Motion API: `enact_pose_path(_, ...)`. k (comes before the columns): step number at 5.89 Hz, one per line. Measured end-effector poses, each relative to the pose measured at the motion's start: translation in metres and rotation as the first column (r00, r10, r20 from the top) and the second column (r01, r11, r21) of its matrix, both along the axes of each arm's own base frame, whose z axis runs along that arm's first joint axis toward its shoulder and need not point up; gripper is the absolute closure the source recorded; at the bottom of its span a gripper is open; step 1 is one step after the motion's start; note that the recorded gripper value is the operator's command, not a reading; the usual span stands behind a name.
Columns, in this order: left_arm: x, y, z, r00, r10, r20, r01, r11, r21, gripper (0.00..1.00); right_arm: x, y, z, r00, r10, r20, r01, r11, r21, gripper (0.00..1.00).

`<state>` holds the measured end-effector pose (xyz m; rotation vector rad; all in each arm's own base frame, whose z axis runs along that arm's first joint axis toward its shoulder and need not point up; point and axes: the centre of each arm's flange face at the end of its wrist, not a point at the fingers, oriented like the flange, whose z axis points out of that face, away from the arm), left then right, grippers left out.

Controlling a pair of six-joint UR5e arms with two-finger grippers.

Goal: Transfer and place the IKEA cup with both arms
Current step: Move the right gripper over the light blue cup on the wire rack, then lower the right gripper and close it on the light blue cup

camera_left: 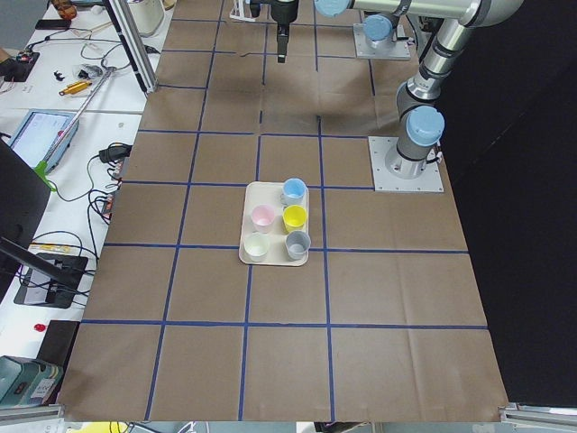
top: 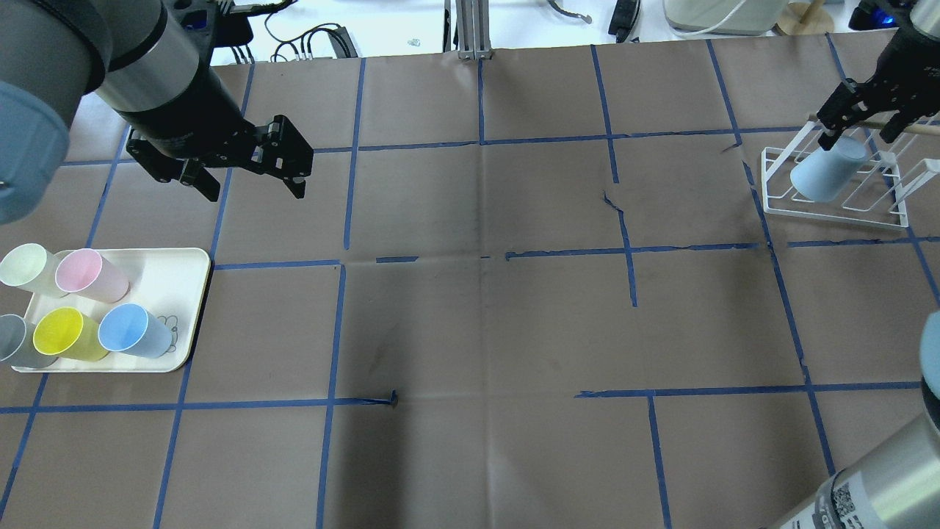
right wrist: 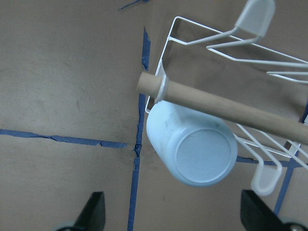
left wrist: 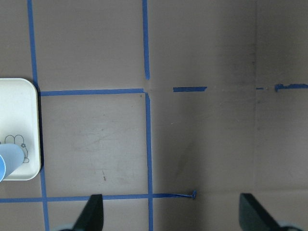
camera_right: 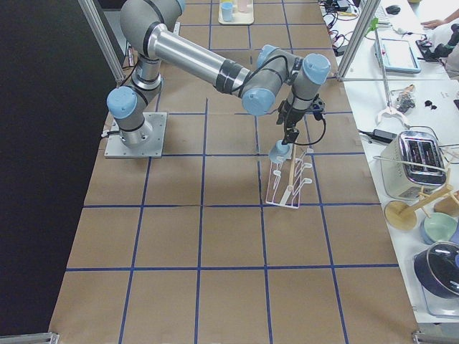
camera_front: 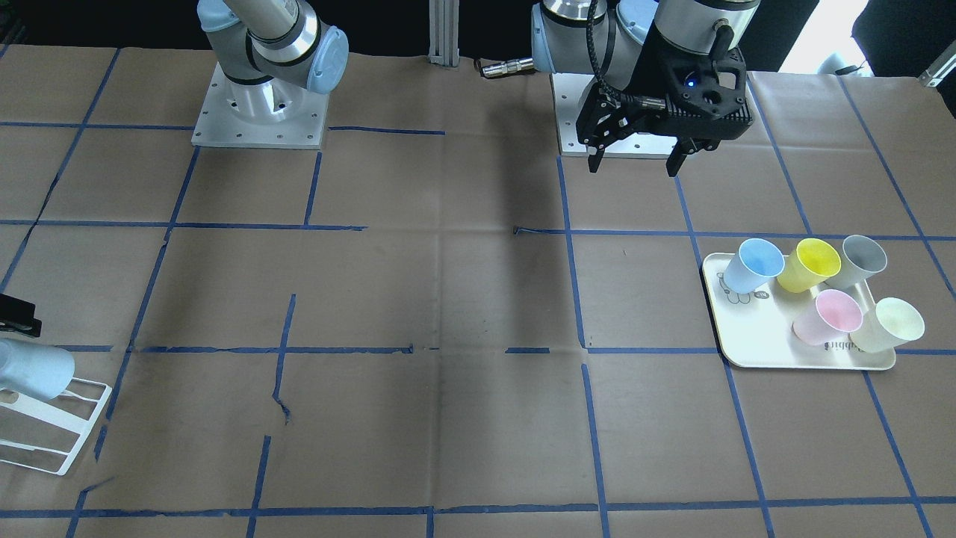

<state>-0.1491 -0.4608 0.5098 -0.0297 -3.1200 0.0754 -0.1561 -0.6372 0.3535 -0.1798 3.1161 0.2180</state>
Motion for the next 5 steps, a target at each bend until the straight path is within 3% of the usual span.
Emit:
enact_pose_path(2,0.0,0.0,0.0,1.0,0.001,0.0,-0.001,1.0,0.0,0.01,-0.005,-0.003,-0.019,0.999,-0.003,-0.035,0.003,1.0,-0.013,0.0)
enact_pose_path(5,0.0,0.0,0.0,1.0,0.001,0.0,-0.001,1.0,0.001,0.01,-0.004,-0.001,-0.039,0.999,-0.017,-0.033,0.017,1.0,-0.007,0.0)
